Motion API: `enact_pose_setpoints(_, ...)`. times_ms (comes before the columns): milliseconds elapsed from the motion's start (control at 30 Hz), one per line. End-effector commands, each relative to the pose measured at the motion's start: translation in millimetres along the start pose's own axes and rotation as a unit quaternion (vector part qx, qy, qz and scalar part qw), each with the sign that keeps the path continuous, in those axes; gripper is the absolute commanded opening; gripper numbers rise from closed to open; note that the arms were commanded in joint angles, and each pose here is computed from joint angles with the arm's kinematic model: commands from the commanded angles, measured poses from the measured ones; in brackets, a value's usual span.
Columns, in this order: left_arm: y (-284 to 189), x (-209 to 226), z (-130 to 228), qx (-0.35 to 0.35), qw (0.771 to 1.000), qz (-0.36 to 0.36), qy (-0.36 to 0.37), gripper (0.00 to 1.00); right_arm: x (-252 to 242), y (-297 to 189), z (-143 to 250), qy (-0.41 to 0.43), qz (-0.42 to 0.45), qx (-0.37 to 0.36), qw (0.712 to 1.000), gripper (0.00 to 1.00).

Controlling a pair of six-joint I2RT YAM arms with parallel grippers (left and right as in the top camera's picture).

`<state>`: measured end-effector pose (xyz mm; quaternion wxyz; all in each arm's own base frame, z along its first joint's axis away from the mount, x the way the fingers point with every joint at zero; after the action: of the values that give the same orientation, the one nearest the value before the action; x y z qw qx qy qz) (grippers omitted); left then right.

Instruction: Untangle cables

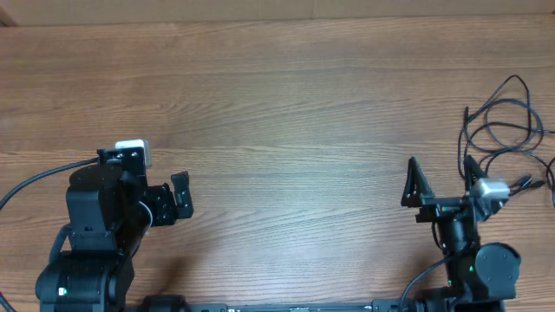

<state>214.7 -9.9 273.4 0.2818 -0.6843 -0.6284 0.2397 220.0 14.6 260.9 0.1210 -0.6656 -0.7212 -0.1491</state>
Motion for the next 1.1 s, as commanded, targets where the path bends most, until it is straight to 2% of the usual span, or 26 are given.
enact_pose_setpoints(0, 1, -1, 1, 0.000, 1.000, 0.002, 0.004, 1.00, -6, -2, 5, -0.004, -0.009, -0.032, 0.999, 1.00)
enact_pose_setpoints(200, 1, -1, 1, 0.001, 1.000, 0.002, 0.004, 1.00, -13, -5, 6, -0.012, -0.021, -0.093, 0.995, 1.00)
enact_pose_setpoints(300, 1, -1, 1, 0.001, 1.000, 0.002, 0.004, 1.00, -17, -5, 14, -0.027, -0.022, -0.099, 0.994, 1.00)
enact_pose_setpoints(433, 1, -1, 1, 0.001, 1.000, 0.002, 0.004, 1.00, -26, -1, 35, -0.028, -0.010, -0.071, 0.997, 1.00)
enact_pose_setpoints(633, 1, -1, 1, 0.001, 1.000, 0.002, 0.004, 1.00, -33, 1, 83, -0.084, -0.013, 0.040, 0.996, 1.00)
enact_pose_setpoints(1067, 1, -1, 1, 0.001, 1.000, 0.003, 0.004, 1.00, -33, 1, 82, -0.082, -0.012, 0.039, 0.996, 1.00)
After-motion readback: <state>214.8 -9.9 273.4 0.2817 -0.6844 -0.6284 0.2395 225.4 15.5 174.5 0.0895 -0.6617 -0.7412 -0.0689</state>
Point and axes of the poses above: each gripper's point midway between its finger pads, its own y axis out along the fingers, its own x axis along the line the jaws close on, z = x × y, the point moved 2 cm from there along -y, back along the fingers, and after that the axes turned 12 degrees about y, right-handed, at the moved point
